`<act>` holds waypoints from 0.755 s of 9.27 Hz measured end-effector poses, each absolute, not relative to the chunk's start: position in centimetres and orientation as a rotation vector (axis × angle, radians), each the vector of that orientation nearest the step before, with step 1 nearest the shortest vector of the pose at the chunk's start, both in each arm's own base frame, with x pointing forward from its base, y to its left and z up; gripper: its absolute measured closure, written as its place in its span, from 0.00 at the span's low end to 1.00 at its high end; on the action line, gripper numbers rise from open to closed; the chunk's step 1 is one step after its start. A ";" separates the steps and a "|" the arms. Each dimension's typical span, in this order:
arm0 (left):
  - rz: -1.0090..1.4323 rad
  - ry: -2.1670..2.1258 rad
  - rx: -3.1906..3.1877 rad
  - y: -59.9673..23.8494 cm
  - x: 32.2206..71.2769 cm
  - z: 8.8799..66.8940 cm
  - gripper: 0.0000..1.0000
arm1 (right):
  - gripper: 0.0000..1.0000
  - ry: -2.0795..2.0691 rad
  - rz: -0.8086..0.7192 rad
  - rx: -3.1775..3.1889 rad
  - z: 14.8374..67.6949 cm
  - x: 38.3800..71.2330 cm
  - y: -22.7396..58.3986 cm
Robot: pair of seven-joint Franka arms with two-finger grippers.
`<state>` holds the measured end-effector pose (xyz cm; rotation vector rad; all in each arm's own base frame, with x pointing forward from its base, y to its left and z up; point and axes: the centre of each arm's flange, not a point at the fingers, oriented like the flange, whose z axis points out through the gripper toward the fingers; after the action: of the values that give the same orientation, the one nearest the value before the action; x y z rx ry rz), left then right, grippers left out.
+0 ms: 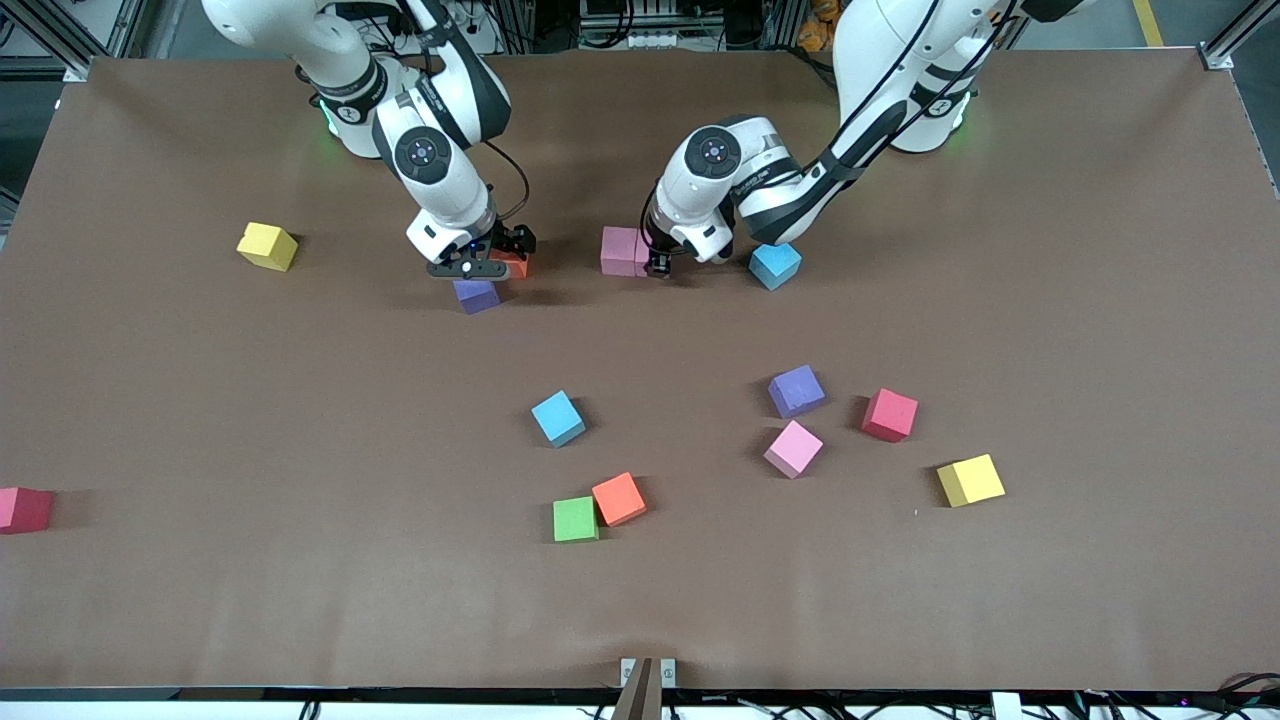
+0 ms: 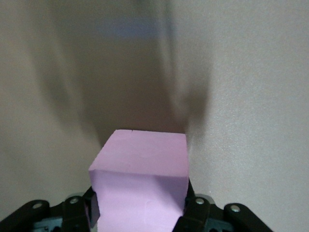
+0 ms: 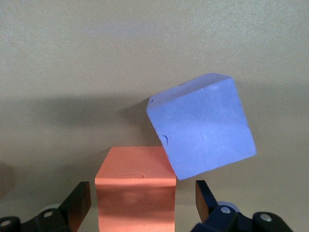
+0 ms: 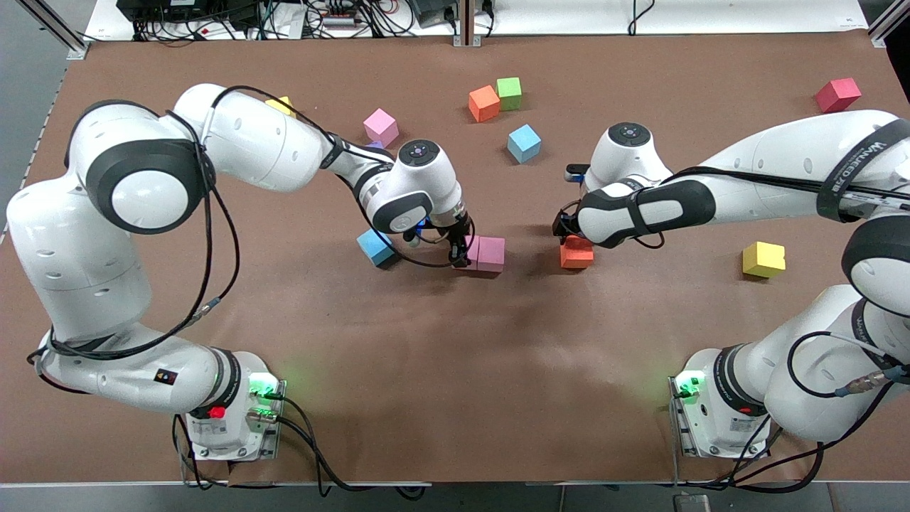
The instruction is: Form number 2 with 11 blocks
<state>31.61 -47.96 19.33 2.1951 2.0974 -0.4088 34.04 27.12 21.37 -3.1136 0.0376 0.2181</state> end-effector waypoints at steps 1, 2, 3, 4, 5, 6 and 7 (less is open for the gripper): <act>-0.409 2.098 2.195 -48.0 31.6 19.3 0.37 | 0.04 0.028 0.217 -3.116 21.1 33.9 27.3; -0.409 2.097 2.196 -48.0 31.6 19.3 0.37 | 0.05 0.024 0.212 -3.117 20.9 33.8 27.4; -0.409 2.096 2.206 -48.1 31.3 19.2 0.30 | 0.11 0.023 0.214 -3.120 20.7 33.8 27.4; -0.409 2.094 2.232 -48.4 30.6 19.0 0.19 | 0.12 0.023 0.215 -3.123 20.5 33.7 27.4; -0.402 2.100 2.259 -48.5 30.2 18.8 0.19 | 0.31 0.024 0.217 -3.125 20.4 33.7 27.4; -0.393 2.113 2.277 -48.5 30.2 18.8 0.19 | 0.39 0.023 0.216 -3.123 20.5 33.8 27.4; -0.383 2.129 2.285 -48.4 30.5 18.9 0.19 | 0.39 0.023 0.216 -3.123 20.5 33.8 27.4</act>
<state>30.50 -48.42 18.94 2.2854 2.1289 -0.3834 33.76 27.40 20.52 -3.1229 0.0233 0.2156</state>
